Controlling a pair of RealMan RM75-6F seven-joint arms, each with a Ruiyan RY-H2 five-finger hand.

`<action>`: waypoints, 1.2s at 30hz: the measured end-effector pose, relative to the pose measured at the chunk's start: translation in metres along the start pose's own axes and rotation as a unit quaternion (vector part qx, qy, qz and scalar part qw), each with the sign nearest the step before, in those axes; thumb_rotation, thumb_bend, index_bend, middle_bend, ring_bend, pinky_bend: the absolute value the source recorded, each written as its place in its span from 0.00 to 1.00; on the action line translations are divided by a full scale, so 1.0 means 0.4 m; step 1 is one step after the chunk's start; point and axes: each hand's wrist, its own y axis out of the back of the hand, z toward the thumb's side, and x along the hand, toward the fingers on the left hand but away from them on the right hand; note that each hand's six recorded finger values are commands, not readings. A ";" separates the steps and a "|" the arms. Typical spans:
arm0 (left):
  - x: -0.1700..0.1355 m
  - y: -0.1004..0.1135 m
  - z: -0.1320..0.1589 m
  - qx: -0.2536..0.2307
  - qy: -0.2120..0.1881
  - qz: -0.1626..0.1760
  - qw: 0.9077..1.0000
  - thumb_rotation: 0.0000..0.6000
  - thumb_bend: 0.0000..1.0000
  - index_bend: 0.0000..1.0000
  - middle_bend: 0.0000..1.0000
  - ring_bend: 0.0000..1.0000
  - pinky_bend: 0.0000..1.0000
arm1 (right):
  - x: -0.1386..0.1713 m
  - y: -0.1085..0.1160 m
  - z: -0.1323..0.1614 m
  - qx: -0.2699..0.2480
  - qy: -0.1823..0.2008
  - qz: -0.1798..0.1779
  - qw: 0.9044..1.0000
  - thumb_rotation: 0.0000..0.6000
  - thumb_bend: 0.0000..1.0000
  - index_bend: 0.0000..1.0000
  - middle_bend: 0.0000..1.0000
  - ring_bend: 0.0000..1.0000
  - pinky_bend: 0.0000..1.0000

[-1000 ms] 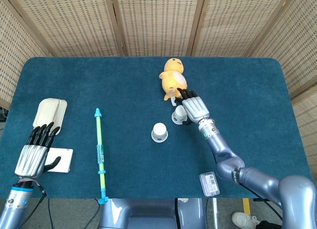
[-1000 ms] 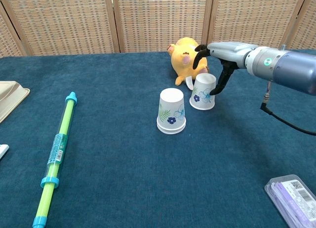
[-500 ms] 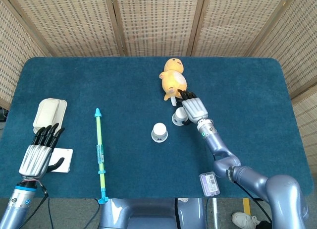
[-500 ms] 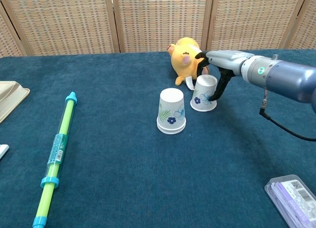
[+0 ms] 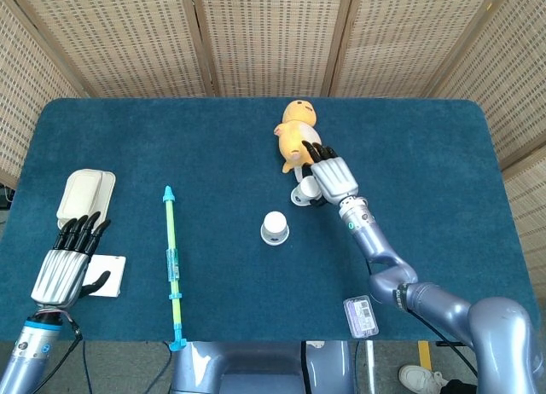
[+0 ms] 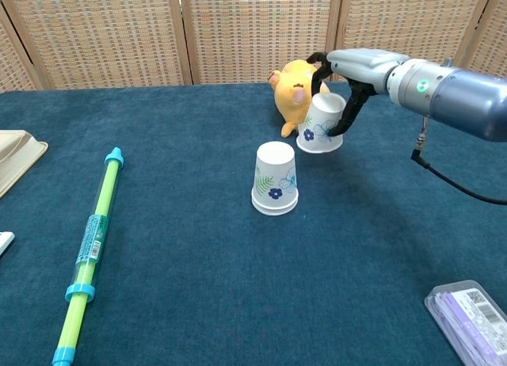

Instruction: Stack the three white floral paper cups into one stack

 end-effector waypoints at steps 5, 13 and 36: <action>-0.006 0.007 0.003 -0.002 -0.003 0.003 1.000 1.00 0.26 0.06 0.00 0.00 0.04 | 0.020 0.055 0.032 -0.004 0.019 -0.020 1.000 1.00 0.27 0.49 0.06 0.00 0.17; -0.019 0.017 0.009 -0.006 -0.011 0.006 1.000 1.00 0.26 0.06 0.00 0.00 0.04 | 0.078 0.119 0.109 -0.013 0.052 -0.037 0.998 1.00 0.27 0.49 0.06 0.00 0.17; -0.020 0.028 0.011 -0.018 -0.016 0.002 1.000 1.00 0.26 0.06 0.00 0.00 0.04 | 0.148 0.090 0.223 -0.011 0.077 -0.004 0.997 1.00 0.27 0.49 0.05 0.00 0.16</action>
